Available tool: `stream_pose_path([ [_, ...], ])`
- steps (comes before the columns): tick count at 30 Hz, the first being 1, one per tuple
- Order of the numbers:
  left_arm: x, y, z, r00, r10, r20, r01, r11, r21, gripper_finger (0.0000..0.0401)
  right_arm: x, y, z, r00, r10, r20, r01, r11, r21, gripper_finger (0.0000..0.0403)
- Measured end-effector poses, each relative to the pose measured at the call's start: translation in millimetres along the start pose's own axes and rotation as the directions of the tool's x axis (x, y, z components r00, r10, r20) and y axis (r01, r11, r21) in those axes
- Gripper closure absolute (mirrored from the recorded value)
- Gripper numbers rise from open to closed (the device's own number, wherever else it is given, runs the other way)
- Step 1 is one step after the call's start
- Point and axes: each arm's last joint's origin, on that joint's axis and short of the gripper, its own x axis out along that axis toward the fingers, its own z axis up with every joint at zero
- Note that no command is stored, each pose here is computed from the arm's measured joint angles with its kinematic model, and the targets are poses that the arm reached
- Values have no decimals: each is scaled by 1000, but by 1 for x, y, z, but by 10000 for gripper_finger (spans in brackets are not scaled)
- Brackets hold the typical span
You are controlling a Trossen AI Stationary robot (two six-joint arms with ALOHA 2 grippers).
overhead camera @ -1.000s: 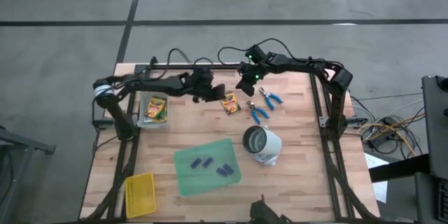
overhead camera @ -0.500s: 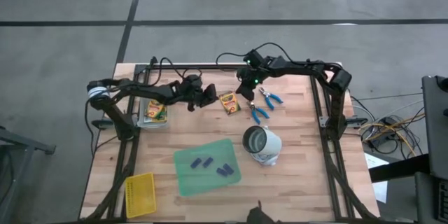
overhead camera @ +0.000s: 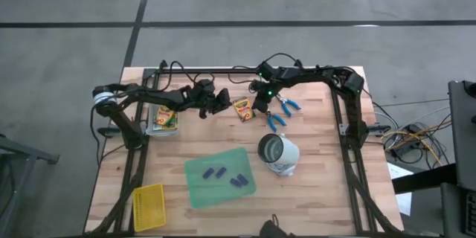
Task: Pick & Place School Supplies
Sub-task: Put the yellow crayon box into the gray bin
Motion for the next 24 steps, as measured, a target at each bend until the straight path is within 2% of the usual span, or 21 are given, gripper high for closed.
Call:
stream_pose_path([
  [7,1,2,0,1000,6,0,-6,1000,-2,261,-3,2,9,1000,-1,26,1,1000,-17,394],
  [13,13,10,-2,998,59,1,-59,998,-32,261,-4,4,12,999,0,34,1,1000,-23,394],
  [19,21,0,1,999,35,4,-35,999,-26,261,-4,4,12,999,-19,34,20,1000,-7,394],
  [24,28,-3,2,997,71,-3,-71,997,-16,261,0,2,11,999,-20,31,20,1000,-5,394],
])
